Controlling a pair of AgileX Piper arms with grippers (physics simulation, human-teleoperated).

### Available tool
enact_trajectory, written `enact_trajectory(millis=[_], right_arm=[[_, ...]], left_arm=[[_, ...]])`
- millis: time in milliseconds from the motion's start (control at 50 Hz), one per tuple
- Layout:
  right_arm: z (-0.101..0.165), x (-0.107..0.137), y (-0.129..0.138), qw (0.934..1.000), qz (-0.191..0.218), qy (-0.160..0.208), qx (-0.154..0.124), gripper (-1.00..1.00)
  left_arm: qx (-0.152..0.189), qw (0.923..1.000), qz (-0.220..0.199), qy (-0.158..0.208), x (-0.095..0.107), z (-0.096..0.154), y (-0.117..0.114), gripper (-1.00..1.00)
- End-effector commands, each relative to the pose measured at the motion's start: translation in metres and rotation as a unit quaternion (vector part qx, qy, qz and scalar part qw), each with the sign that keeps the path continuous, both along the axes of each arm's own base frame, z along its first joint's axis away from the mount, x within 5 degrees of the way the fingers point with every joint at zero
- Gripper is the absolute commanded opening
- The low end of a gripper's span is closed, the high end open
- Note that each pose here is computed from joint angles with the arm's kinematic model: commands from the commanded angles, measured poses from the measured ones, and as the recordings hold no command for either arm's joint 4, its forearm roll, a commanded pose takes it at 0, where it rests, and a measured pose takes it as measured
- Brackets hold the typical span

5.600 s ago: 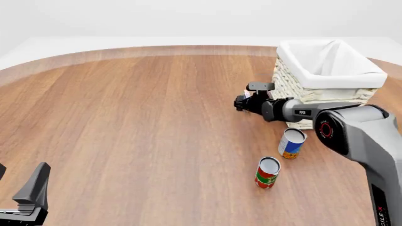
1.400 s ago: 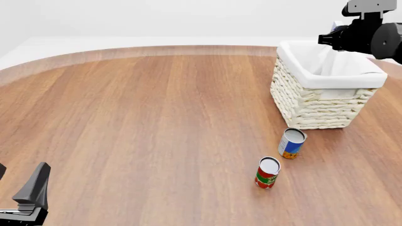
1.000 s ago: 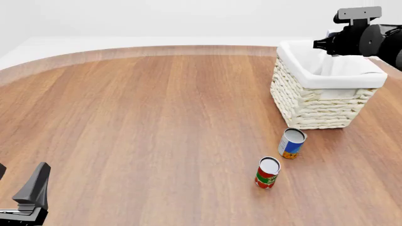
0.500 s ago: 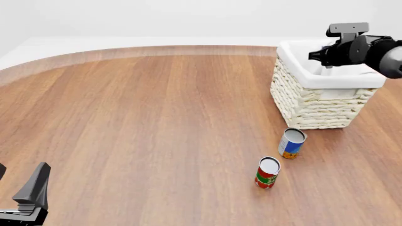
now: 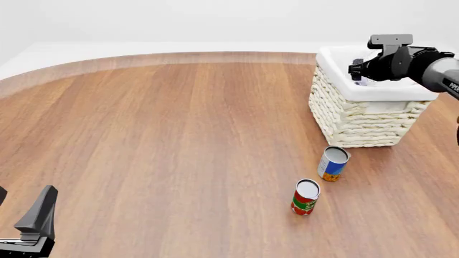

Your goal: Pick up the alphabet soup and the cream cheese box, and put them in the basket.

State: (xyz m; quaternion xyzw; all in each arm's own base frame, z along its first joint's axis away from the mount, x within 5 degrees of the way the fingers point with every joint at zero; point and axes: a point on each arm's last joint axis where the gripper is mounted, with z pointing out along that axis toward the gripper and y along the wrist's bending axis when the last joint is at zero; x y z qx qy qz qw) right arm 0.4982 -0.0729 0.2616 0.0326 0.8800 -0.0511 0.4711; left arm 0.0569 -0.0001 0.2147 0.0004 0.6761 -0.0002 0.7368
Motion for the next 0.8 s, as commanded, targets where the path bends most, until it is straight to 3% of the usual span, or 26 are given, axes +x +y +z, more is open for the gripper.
enact_trajectory(millis=[20, 400, 800], right_arm=[[0.008, -0.003, -0.002, 0.9999, -0.005, -0.01, 0.002, 1.0], [0.026, -0.015, 0.003, 0.9996, -0.001, -0.028, -0.002, 1.0], [0.064, -0.051, 0.013, 0.998, 0.012, -0.059, -0.019, 1.0]], left_arm=[[0.0, 1.0, 0.0, 0.0, 0.0, 0.0, 0.0, 1.0], [0.0, 1.0, 0.0, 0.0, 0.0, 0.0, 0.0, 1.0], [0.0, 1.0, 0.0, 0.0, 0.0, 0.0, 0.0, 1.0]])
